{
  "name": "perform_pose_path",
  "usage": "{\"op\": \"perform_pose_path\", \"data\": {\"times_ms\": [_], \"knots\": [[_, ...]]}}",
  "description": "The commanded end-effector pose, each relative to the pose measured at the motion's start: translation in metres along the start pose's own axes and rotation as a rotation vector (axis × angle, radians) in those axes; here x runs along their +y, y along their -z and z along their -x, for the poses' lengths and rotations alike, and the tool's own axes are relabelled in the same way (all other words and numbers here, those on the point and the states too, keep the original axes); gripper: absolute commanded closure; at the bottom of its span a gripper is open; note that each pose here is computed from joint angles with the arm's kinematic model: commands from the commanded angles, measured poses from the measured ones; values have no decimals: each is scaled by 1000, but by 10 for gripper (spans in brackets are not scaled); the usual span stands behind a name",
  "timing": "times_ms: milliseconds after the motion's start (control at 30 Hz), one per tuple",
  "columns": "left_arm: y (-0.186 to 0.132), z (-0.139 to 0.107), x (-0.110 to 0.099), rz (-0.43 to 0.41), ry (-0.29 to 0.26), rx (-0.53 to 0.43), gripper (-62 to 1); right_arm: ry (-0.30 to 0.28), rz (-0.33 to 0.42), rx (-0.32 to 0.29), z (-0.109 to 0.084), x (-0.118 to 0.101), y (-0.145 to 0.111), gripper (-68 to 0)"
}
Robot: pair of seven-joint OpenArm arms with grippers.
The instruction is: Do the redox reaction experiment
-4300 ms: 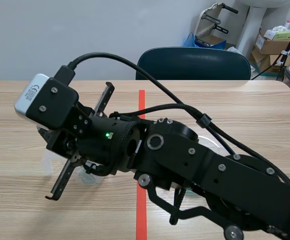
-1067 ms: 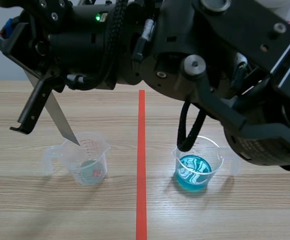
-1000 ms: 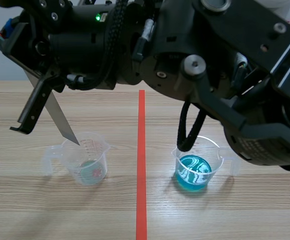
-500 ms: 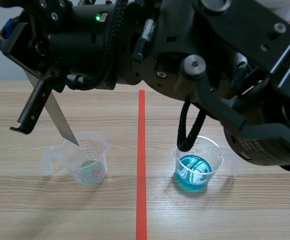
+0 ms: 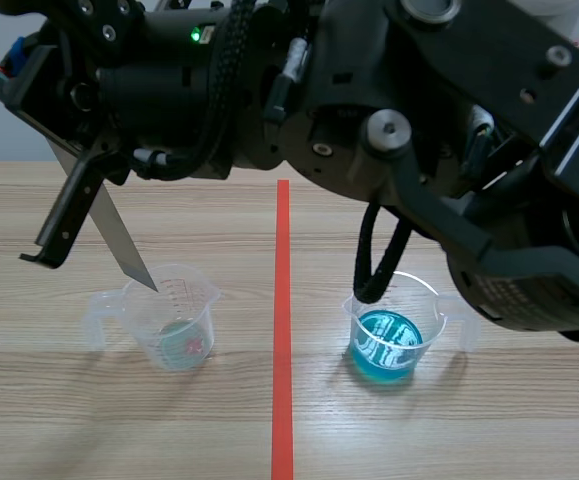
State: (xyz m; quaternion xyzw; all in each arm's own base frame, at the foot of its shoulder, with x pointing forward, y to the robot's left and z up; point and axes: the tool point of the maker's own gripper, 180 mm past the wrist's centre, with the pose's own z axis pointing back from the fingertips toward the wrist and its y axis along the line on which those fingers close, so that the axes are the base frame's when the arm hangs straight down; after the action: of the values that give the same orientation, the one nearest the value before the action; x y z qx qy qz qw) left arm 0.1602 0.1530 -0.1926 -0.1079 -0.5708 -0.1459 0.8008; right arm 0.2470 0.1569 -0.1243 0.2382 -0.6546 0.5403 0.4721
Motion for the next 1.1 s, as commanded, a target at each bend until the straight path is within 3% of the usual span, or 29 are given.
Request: {"op": "perform_pose_path", "data": {"times_ms": [0,500,733,1067], "knots": [[1,-11,-2,2,0,-38,-623,-16,12,-38,-13,-5,-1,-8],[0,-12,-2,2,0,-42,-623,-26,16,-22,-8,-7,-7,-8],[0,-12,-2,2,0,-45,-623,-73,35,-22,-8,-18,-37,-8],[0,-12,-2,2,0,-47,-623,-81,12,-7,4,-30,-92,-8]]}}
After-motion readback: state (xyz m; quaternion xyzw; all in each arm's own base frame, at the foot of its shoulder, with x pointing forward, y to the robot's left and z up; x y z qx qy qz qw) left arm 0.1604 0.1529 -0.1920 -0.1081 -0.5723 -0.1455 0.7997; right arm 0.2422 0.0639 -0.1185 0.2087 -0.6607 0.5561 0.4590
